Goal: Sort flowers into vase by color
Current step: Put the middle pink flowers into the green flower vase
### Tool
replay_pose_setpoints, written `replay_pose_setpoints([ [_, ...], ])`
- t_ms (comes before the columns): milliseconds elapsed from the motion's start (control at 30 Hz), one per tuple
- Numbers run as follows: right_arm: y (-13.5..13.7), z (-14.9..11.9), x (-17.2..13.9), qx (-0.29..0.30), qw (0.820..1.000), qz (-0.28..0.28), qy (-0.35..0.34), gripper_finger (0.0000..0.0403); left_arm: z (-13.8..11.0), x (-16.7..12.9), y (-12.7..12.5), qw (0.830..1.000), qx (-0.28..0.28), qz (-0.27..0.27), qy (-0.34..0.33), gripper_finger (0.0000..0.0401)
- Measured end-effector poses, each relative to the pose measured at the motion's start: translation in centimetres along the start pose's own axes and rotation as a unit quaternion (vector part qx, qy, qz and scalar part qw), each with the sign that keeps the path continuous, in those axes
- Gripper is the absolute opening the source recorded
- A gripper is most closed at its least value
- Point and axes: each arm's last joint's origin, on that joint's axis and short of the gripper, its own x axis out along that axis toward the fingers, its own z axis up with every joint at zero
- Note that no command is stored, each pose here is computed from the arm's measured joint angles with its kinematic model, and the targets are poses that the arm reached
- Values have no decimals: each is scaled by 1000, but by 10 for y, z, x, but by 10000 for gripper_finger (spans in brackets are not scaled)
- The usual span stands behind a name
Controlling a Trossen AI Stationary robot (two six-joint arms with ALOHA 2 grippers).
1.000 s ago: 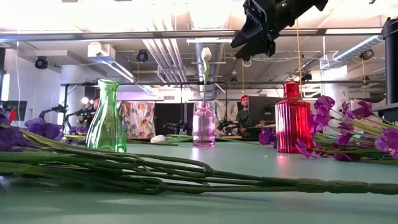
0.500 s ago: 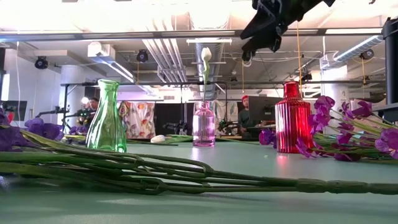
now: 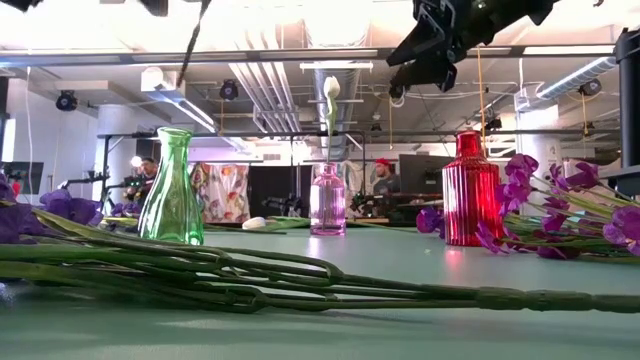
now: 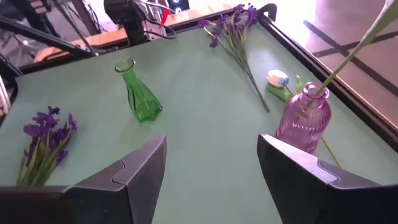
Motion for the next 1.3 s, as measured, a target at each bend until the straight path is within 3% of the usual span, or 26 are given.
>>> replay_pose_setpoints([
  [300,0,-2,1,15,1000,0,-3,244,-52,-34,23,999,24,13,-32,0],
  [433,0,-2,1,22,1000,0,-4,244,-57,-45,31,997,9,22,-68,0],
  [933,0,1,1,21,1000,2,-19,244,-76,-51,33,999,-18,15,-44,0],
  [1300,0,1,1,23,1000,2,-19,244,-79,-51,37,995,-65,75,-27,0],
])
